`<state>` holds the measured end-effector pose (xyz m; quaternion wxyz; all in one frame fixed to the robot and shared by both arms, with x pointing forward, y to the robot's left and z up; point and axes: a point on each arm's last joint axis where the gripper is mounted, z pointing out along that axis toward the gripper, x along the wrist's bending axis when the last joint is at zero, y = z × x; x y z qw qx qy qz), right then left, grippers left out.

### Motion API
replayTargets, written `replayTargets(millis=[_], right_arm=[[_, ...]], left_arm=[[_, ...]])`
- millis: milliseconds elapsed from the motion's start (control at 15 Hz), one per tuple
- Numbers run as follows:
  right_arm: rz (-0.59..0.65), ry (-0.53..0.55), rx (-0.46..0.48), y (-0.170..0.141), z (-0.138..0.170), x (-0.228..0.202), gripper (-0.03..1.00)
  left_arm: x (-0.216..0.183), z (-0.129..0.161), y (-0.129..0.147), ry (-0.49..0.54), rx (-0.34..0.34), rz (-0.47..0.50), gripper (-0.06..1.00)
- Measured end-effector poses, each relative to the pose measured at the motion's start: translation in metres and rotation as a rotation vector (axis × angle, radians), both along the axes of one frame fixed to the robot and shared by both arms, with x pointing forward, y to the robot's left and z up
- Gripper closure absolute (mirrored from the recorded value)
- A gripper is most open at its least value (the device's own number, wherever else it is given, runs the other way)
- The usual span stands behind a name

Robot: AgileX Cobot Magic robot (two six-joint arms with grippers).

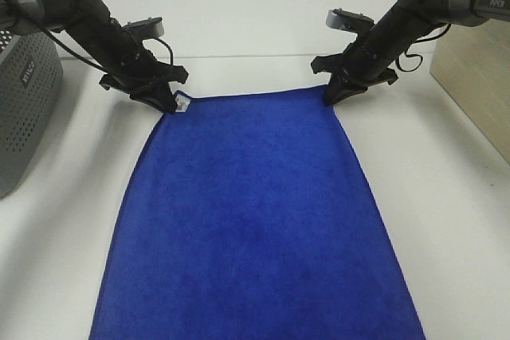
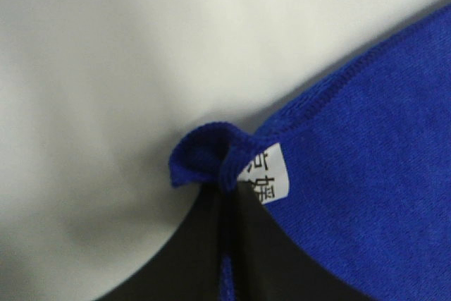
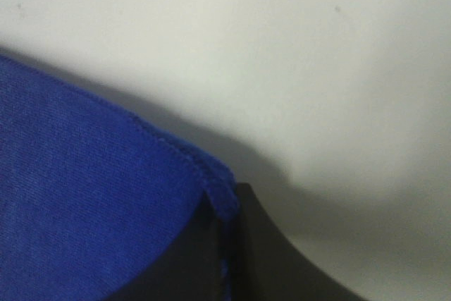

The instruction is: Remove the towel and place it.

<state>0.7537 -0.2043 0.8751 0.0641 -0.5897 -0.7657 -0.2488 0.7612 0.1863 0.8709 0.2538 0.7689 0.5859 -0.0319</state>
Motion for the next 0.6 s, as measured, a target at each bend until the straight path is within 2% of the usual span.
replayTargets(millis=[267,600], right_arm=[[-0.013,-0.127,-0.009,-0.001,0.012,0.013,0.95],[-0.027,-0.258,-0.014,-0.001,0.028,0.025,0.95]], left_arm=[[0.021,0.035,-0.001,-0.193,0.013,-0.037,0.93],[0.032,0.044,0.003,-0.332,0.051,-0.004,0.93]])
